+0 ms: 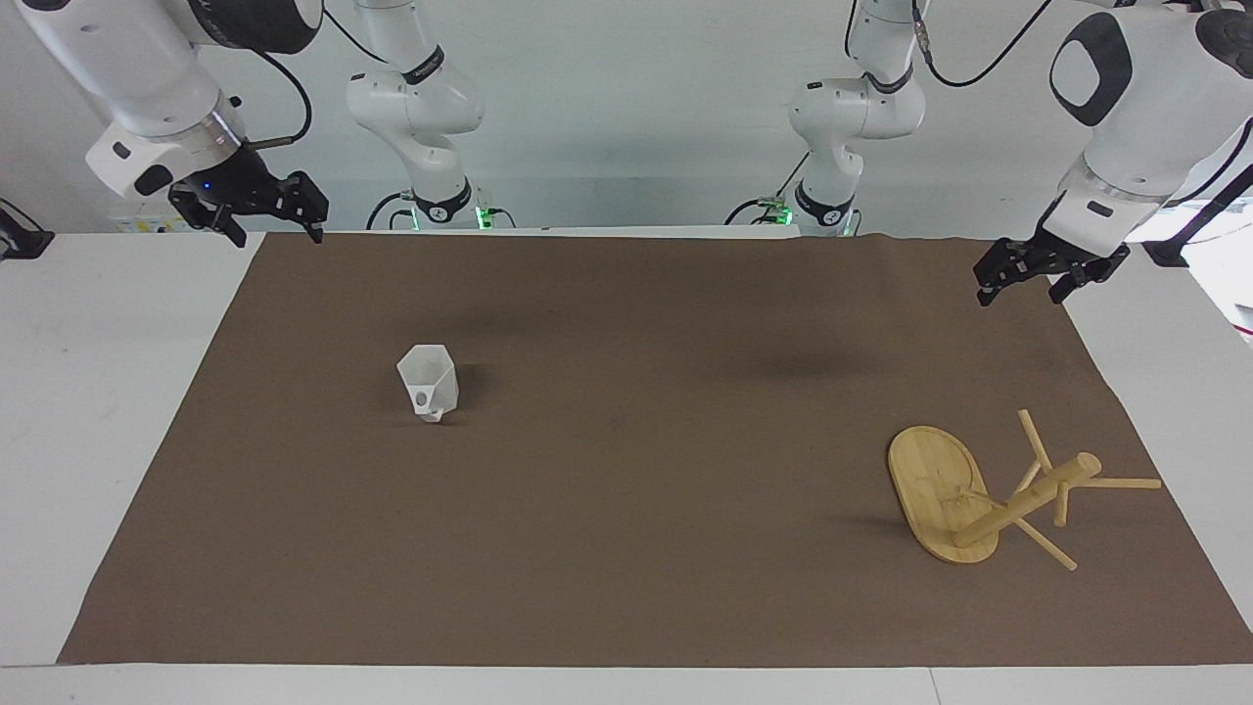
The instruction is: Hang cup on rack
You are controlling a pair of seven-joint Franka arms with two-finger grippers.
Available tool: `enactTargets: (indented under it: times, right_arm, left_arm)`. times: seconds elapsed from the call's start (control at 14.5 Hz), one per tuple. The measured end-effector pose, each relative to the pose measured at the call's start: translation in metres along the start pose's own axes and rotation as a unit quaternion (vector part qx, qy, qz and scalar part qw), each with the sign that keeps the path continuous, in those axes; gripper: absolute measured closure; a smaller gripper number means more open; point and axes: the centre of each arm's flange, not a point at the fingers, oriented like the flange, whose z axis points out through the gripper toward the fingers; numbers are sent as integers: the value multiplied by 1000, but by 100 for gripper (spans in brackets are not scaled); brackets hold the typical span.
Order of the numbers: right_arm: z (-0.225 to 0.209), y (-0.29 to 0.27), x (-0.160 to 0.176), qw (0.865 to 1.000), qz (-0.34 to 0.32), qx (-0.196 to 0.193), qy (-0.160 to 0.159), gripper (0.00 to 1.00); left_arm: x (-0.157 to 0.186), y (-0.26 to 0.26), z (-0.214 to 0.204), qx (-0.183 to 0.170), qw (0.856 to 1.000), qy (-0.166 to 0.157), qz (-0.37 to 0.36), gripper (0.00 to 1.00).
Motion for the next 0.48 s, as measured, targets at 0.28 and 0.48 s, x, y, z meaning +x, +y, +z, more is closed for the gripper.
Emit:
enactTargets:
  times: [0.28, 0.48]
  right_arm:
    - [0, 0, 0, 1000, 0, 0, 0, 1]
    - [0, -1, -2, 1000, -7, 1, -4, 1]
  left_arm:
    - [0, 0, 0, 0, 1000, 0, 0, 0]
    - [0, 0, 0, 0, 1000, 0, 0, 0]
